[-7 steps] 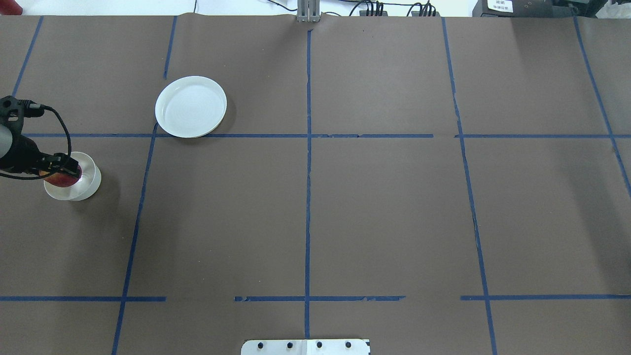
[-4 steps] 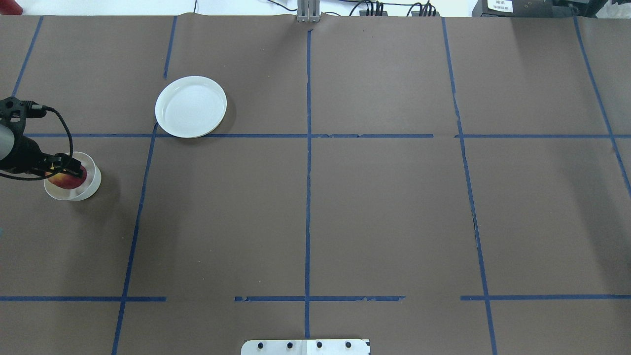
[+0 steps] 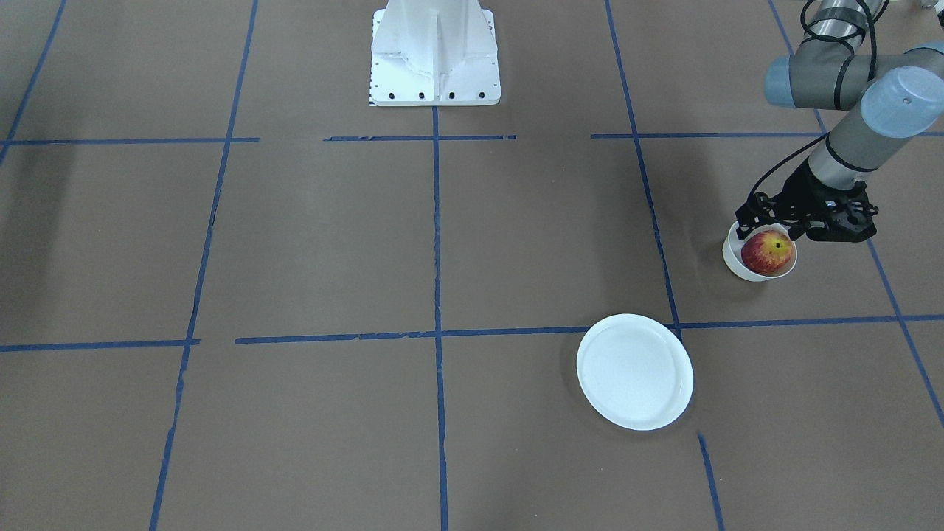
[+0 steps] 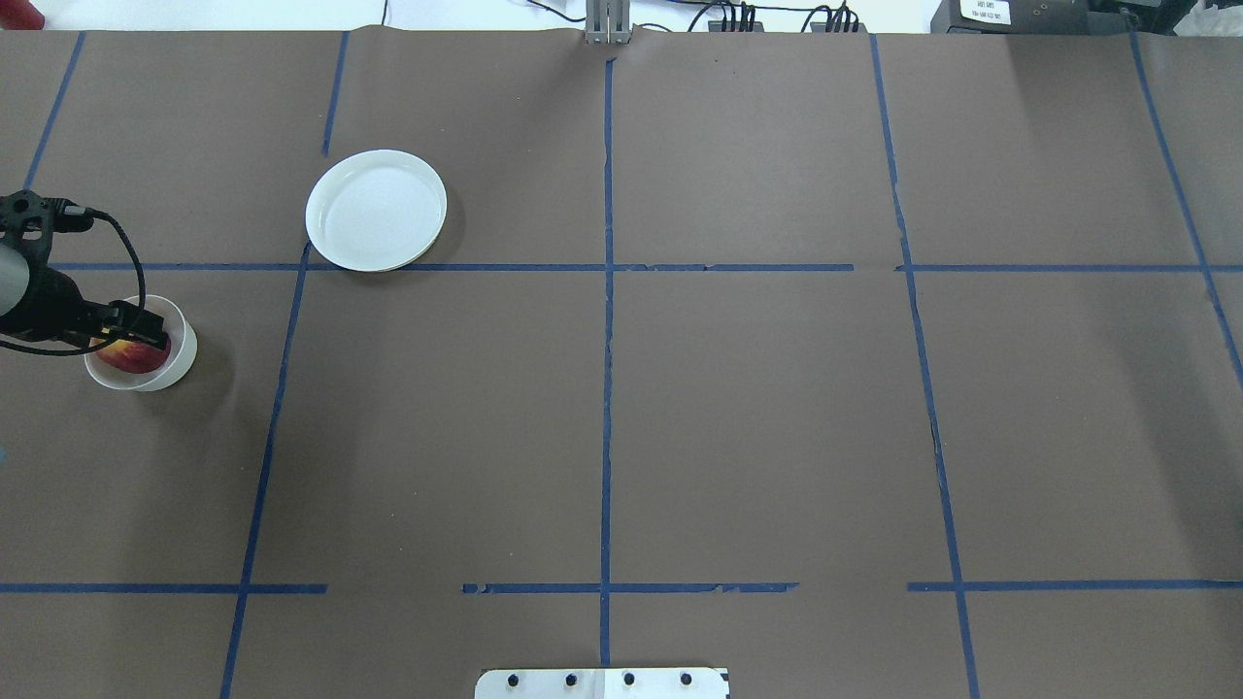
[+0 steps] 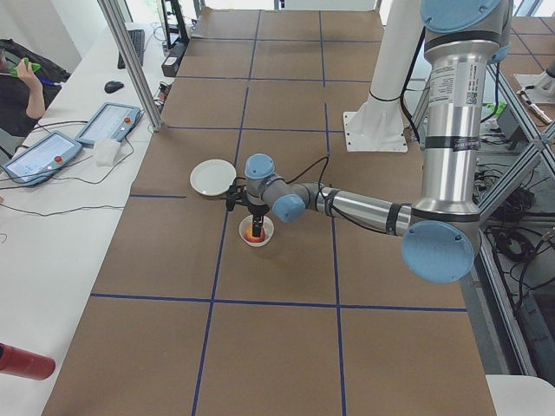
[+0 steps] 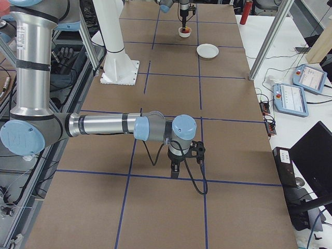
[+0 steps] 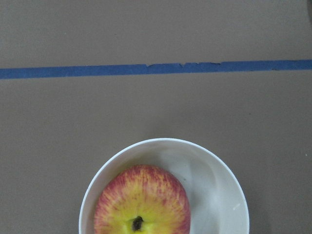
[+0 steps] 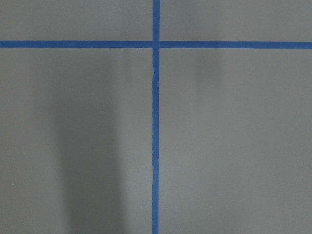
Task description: Move apple from plate to bowl
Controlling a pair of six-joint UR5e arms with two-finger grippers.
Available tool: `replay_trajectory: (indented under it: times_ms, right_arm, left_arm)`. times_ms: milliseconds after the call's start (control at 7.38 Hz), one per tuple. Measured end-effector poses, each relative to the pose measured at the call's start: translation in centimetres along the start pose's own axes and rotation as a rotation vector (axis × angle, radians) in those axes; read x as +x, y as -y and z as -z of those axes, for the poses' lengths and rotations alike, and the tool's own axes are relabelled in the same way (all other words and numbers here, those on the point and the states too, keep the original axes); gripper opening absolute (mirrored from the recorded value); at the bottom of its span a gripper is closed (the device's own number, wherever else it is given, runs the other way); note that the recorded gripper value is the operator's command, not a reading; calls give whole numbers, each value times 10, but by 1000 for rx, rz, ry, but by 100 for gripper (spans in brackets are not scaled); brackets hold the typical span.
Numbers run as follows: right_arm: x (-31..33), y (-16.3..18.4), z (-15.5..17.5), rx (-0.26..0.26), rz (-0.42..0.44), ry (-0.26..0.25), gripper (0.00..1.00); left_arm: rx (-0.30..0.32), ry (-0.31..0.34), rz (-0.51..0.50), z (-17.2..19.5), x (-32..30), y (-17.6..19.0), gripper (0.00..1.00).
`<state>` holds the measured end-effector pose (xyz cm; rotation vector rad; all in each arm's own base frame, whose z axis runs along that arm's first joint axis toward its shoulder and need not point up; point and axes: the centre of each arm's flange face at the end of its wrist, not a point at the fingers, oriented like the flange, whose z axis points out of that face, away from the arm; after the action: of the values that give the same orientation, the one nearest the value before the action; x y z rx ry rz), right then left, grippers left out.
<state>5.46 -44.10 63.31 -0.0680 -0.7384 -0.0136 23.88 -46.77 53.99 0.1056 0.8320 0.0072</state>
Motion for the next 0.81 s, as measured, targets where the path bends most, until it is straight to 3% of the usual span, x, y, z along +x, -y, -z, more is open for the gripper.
replay_trajectory:
  times_ms: [406,812]
  right_arm:
    - [0,0,0,0,0,0,100]
    - [0,0,0,0,0,0,100]
  left_arm:
    - [67,-54,-51,58,11,9,100]
    - [84,68,-236,123,-47,40,100]
